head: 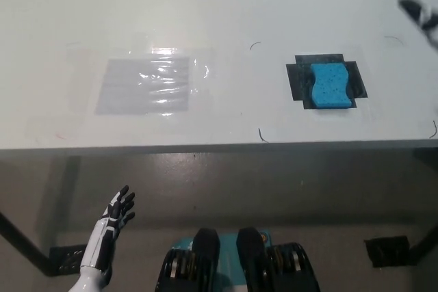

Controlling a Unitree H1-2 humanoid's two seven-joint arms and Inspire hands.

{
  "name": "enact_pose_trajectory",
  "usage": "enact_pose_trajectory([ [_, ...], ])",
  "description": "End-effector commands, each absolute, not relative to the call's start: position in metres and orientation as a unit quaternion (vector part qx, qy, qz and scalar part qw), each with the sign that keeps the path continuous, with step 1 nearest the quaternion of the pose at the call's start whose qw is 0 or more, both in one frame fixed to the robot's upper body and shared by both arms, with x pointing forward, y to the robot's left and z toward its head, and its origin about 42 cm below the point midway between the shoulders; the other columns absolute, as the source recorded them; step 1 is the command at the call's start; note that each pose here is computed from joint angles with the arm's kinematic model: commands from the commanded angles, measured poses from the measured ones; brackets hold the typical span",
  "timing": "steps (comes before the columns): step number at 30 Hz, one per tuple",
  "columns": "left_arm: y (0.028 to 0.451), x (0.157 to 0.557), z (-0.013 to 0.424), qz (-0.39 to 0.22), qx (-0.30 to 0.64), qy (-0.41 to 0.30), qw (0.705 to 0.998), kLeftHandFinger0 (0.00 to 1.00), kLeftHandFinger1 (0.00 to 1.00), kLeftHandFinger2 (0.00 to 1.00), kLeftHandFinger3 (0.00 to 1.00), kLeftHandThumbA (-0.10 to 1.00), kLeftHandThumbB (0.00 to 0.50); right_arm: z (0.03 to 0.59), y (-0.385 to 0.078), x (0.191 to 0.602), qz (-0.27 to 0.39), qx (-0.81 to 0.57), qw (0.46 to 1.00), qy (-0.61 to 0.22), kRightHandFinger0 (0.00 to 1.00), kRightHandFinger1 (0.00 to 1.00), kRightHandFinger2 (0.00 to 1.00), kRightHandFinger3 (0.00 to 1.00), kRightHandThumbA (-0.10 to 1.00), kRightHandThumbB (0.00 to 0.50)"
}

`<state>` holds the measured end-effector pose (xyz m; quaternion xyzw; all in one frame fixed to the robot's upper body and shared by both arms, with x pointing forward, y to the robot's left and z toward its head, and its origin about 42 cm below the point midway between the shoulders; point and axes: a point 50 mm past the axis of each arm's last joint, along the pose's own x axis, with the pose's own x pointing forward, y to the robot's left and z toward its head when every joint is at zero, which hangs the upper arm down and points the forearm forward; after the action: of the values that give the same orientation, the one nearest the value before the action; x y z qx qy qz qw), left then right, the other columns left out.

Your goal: A soft sponge is kept on the balc marked spot on the table infront of the robot and it uses its right hand fist to press down on it and drrags it across the table in a back and forth manner twice to clean it

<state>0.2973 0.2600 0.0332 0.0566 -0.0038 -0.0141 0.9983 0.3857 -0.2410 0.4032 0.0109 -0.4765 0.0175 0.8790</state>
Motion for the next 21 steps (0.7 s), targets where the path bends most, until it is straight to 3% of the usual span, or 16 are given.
enact_pose_trajectory([
  [1, 0.267, 0.304, 0.045, -0.016, 0.067, -0.04, 0.997, 1.0, 1.0, 1.0, 1.0, 1.0, 0.47, 0.438, -0.247, 0.418, 0.011, 0.04, 0.882, -0.469, 1.0, 1.0, 1.0, 1.0, 1.0, 0.403],
  [2, 0.267, 0.304, 0.045, -0.016, 0.068, -0.041, 0.997, 1.0, 1.0, 1.0, 1.0, 1.0, 0.465, 0.441, -0.247, 0.427, 0.007, 0.046, 0.885, -0.464, 1.0, 1.0, 1.0, 1.0, 1.0, 0.354],
  [3, 0.267, 0.304, 0.044, -0.017, 0.069, -0.043, 0.997, 1.0, 1.0, 1.0, 1.0, 1.0, 0.454, 0.445, -0.247, 0.446, 0.007, 0.051, 0.89, -0.453, 1.0, 1.0, 1.0, 1.0, 1.0, 0.402],
  [5, 0.267, 0.305, 0.043, -0.016, 0.065, -0.044, 0.997, 1.0, 1.0, 1.0, 1.0, 1.0, 0.457, 0.451, -0.246, 0.47, 0.008, 0.057, 0.9, -0.433, 1.0, 1.0, 1.0, 1.0, 1.0, 0.368],
  [6, 0.268, 0.304, 0.042, -0.016, 0.063, -0.042, 0.997, 1.0, 1.0, 1.0, 1.0, 1.0, 0.465, 0.455, -0.243, 0.485, 0.01, 0.06, 0.911, -0.408, 0.85, 0.8, 0.7, 0.71, 1.0, 0.32],
  [7, 0.267, 0.304, 0.041, -0.016, 0.062, -0.042, 0.997, 1.0, 1.0, 1.0, 1.0, 1.0, 0.465, 0.456, -0.242, 0.49, 0.008, 0.059, 0.916, -0.398, 0.74, 0.69, 0.62, 0.6, 1.0, 0.313],
  [8, 0.267, 0.303, 0.041, -0.015, 0.061, -0.042, 0.997, 1.0, 1.0, 1.0, 1.0, 1.0, 0.463, 0.458, -0.239, 0.502, 0.006, 0.063, 0.923, -0.38, 0.41, 0.32, 0.24, 0.25, 1.0, 0.27],
  [9, 0.267, 0.303, 0.041, -0.014, 0.061, -0.041, 0.997, 1.0, 1.0, 1.0, 1.0, 1.0, 0.466, 0.458, -0.236, 0.512, 0.006, 0.06, 0.928, -0.369, 0.02, 0.01, 0.01, 0.01, 1.0, 0.227],
  [10, 0.267, 0.303, 0.042, -0.015, 0.06, -0.04, 0.997, 1.0, 1.0, 1.0, 1.0, 1.0, 0.48, 0.456, -0.231, 0.53, 0.007, 0.056, 0.934, -0.353, 0.0, 0.0, 0.0, 0.0, 1.0, 0.157],
  [17, 0.266, 0.301, 0.043, -0.013, 0.063, -0.047, 0.997, 1.0, 1.0, 1.0, 1.0, 1.0, 0.474, 0.427, -0.216, 0.578, -0.008, 0.057, 0.964, -0.26, 0.0, 0.0, 0.0, 0.0, 1.0, 0.13],
  [19, 0.265, 0.3, 0.044, -0.017, 0.063, -0.048, 0.997, 1.0, 1.0, 1.0, 1.0, 1.0, 0.481, 0.415, -0.211, 0.584, -0.018, 0.066, 0.97, -0.235, 0.0, 0.0, 0.0, 0.0, 1.0, 0.146],
  [21, 0.266, 0.301, 0.044, -0.017, 0.064, -0.048, 0.997, 1.0, 1.0, 1.0, 1.0, 1.0, 0.489, 0.406, -0.206, 0.589, -0.018, 0.067, 0.973, -0.221, 0.0, 0.0, 0.0, 0.0, 1.0, 0.121],
])
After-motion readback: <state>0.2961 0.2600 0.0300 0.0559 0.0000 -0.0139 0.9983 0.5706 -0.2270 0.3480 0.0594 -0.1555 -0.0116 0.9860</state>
